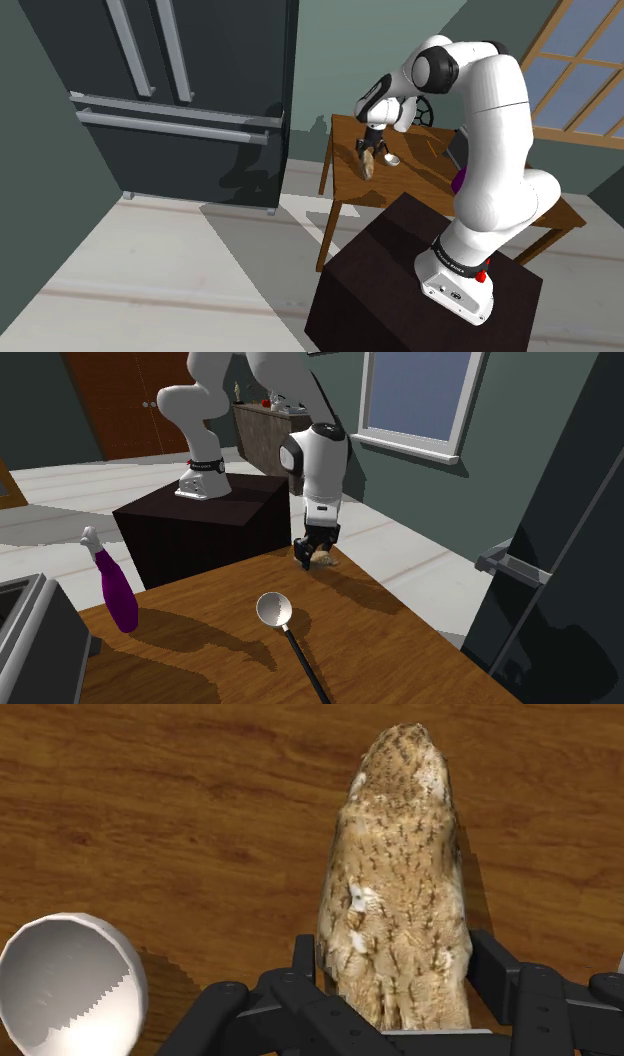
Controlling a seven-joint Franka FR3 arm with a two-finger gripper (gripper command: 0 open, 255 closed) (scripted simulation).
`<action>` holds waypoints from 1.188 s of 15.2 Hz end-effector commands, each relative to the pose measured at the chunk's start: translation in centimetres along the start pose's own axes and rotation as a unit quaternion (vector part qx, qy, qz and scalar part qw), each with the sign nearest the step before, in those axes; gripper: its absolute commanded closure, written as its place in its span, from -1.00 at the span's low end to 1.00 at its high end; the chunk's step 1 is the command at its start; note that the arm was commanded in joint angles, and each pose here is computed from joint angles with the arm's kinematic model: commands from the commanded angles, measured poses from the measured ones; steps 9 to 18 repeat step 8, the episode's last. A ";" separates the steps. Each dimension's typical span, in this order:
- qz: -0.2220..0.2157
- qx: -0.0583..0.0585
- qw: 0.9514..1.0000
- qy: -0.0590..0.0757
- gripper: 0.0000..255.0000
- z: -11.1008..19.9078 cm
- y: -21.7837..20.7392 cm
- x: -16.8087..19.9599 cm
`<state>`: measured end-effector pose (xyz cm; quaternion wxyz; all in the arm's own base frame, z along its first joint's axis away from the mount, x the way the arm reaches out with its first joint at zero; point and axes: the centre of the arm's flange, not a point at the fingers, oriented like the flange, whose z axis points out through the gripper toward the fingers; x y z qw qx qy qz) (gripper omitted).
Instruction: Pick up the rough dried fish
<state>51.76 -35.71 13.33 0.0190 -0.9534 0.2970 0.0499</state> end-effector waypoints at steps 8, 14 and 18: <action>0.000 0.000 1.000 0.000 1.00 -3.9 -0.1 -0.4; 0.000 0.000 1.000 0.000 1.00 -3.9 -0.1 -0.4; 0.000 0.000 1.000 0.000 1.00 -3.9 -0.1 -0.4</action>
